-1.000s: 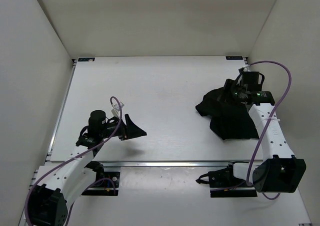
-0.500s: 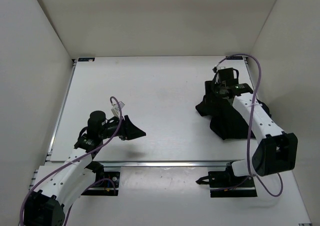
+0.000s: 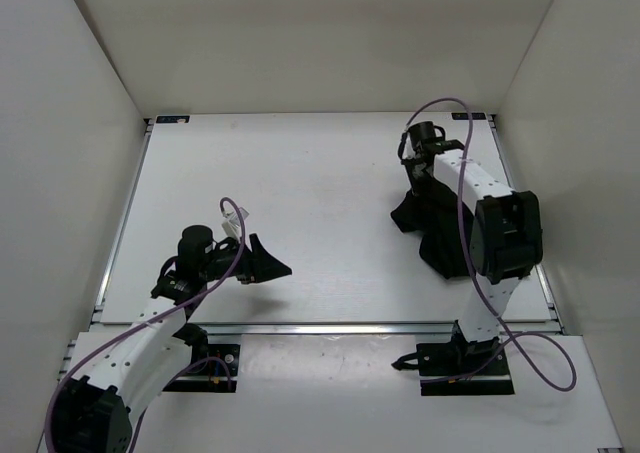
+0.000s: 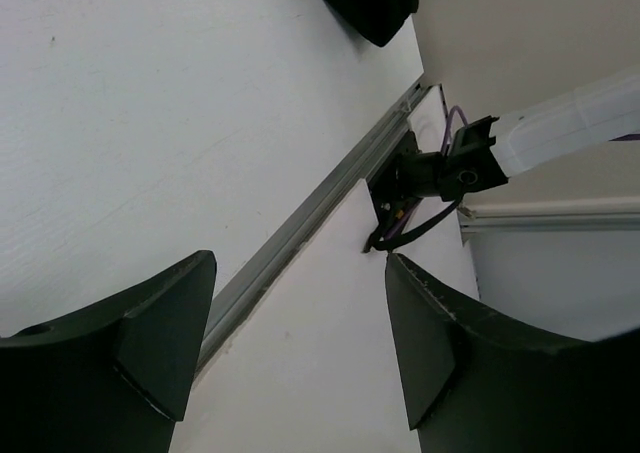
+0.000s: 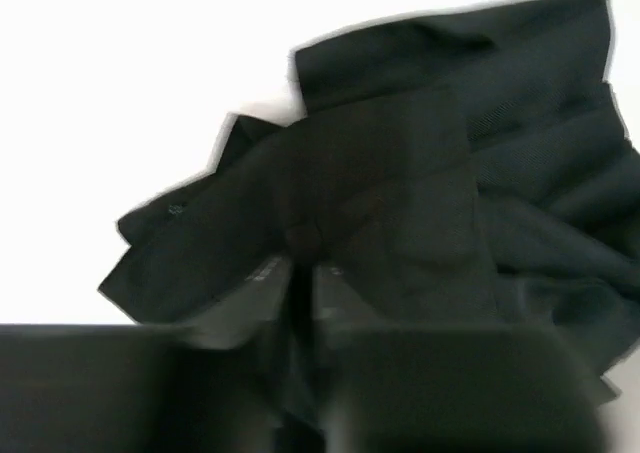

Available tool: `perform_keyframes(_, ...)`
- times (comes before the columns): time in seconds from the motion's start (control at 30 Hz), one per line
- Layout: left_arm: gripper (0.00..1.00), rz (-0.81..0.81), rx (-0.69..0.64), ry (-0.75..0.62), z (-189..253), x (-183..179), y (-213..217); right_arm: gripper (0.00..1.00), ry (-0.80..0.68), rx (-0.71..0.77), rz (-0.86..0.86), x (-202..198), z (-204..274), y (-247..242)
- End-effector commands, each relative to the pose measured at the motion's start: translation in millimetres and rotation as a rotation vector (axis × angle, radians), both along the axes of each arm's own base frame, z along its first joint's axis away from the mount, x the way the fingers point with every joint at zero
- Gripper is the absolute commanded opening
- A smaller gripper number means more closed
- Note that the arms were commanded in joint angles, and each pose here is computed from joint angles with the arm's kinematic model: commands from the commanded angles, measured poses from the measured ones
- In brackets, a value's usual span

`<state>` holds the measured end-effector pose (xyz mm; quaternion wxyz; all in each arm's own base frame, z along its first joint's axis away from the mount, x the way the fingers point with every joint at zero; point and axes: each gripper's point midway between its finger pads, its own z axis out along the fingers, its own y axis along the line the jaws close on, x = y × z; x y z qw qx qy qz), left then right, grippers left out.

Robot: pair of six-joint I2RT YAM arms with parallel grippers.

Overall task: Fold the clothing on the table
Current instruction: Grab the skirt from the pile, then move the skirt to the center of the board

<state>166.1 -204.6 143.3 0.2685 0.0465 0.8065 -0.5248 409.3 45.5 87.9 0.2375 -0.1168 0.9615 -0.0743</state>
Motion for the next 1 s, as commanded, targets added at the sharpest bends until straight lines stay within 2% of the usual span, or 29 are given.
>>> perform_keyframes(0.0, 0.79, 0.027, 0.031, -0.042, -3.3, 7.1, 5.4, 0.0, -0.01, 0.001, 0.083, 12.3, 19.6, 28.9)
perform_keyframes(0.03, 0.81, 0.039, 0.051, -0.023, -6.4, 7.8, 8.2, 0.0, -0.009, 0.012, 0.093, 14.7, 24.7, 37.5)
perform_keyframes(0.07, 0.81, 0.051, 0.092, -0.098, 1.7, 18.0, 11.0, 0.0, -0.022, 0.031, 0.118, 14.8, 34.3, 48.8)
perform_keyframes(0.1, 0.81, 0.086, 0.191, -0.083, -2.1, 23.3, 21.2, 0.0, -0.038, 0.072, 0.126, 17.0, 50.4, 65.8)
perform_keyframes(0.13, 0.81, 0.1, 0.228, -0.084, -1.4, 28.4, 24.2, 0.0, -0.077, 0.096, 0.133, 21.0, 67.5, 74.8)
perform_keyframes(0.2, 0.76, 0.198, 0.34, -0.153, 27.2, 55.0, 41.2, 0.0, -0.148, 0.18, 0.207, 18.8, 108.8, 115.1)
perform_keyframes(0.3, 0.7, 0.294, 0.388, -0.212, 67.5, 80.9, 52.6, 0.0, -0.349, 0.31, 0.287, 20.2, 198.2, 158.1)
perform_keyframes(0.37, 0.68, 0.339, 0.405, -0.204, 79.6, 89.9, 59.4, 0.0, -0.511, 0.484, 0.341, 4.1, 277.4, 179.6)
perform_keyframes(0.47, 0.68, 0.375, 0.427, -0.23, 100.4, 98.1, 64.2, 0.0, -0.697, 0.678, 0.406, -32.6, 364.7, 184.5)
perform_keyframes(0.57, 0.67, 0.44, 0.45, -0.252, 119.8, 105.3, 75.6, 0.0, -0.727, 0.793, 0.382, -63.4, 379.8, 167.3)
perform_keyframes(0.67, 0.69, 0.485, 0.475, -0.294, 142.1, 108.1, 83.1, 0.01, -0.59, 0.751, 0.264, -74.1, 300.6, 141.8)
perform_keyframes(0.7, 0.7, 0.495, 0.486, -0.301, 146.5, 110.1, 85.5, 0.0, -0.581, 0.751, 0.231, -80.5, 293.0, 130.1)
perform_keyframes(0.73, 0.7, 0.494, 0.484, -0.32, 154.0, 108.9, 83.5, 0.0, -0.498, 0.745, 0.172, -80.5, 255.0, 121.2)
perform_keyframes(0.8, 0.71, 0.478, 0.493, -0.339, 156.6, 106.6, 81.7, 0.0, -0.379, 0.762, 0.093, -100.8, 202.4, 106.8)
perform_keyframes(0.9, 0.73, 0.449, 0.492, -0.327, 147.3, 101.6, 78.1, 0.0, -0.302, 0.764, -0.02, -121.7, 160.9, 87.9)
perform_keyframes(0.97, 0.73, 0.416, 0.474, -0.319, 139.8, 101.6, 71.9, 0.0, -0.203, 0.758, -0.114, -138.6, 116.9, 76.5)
